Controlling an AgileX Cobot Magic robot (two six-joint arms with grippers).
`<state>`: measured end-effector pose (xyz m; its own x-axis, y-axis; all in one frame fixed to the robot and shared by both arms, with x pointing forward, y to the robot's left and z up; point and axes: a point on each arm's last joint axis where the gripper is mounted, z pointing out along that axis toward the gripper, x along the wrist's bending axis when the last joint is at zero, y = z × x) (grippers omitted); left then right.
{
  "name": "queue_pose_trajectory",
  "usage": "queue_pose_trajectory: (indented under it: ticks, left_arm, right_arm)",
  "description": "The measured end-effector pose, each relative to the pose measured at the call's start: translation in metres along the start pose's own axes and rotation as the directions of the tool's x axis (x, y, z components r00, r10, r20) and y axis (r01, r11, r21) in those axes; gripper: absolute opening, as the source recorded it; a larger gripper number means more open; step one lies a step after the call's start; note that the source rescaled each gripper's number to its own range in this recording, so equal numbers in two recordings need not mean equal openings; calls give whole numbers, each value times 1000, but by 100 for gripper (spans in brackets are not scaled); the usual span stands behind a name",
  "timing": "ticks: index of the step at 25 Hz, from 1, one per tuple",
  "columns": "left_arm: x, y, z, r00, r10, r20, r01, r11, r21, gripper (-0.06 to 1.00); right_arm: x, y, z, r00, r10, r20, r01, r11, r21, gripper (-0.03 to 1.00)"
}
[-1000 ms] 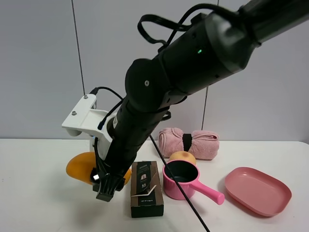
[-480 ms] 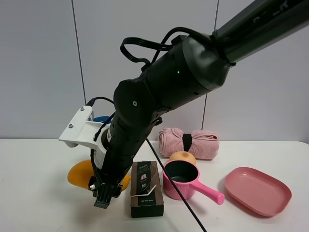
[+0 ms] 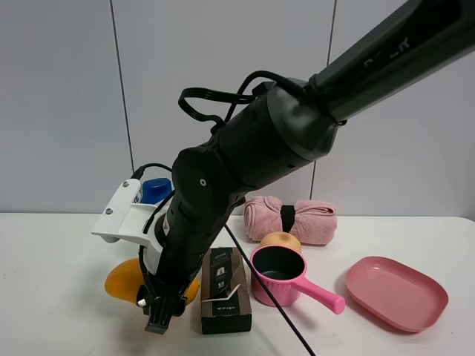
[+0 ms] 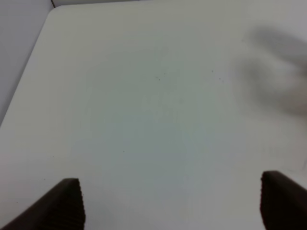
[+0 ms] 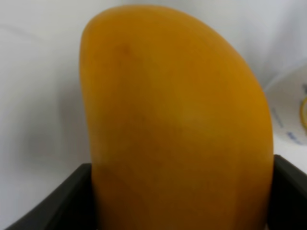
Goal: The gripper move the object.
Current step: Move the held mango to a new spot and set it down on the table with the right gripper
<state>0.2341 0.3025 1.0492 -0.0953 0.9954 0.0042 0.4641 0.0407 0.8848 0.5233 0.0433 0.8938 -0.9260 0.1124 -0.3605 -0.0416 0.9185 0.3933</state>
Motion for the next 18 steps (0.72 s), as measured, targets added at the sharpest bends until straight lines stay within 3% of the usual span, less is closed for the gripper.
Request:
queue_pose_trajectory:
  ticks: [18]
  left_arm:
    - [0,0,0,1000,0,0,0,1000,0,100]
  right_arm:
    - [-1,1,1,1000,-8,18,8,1000,-18,0]
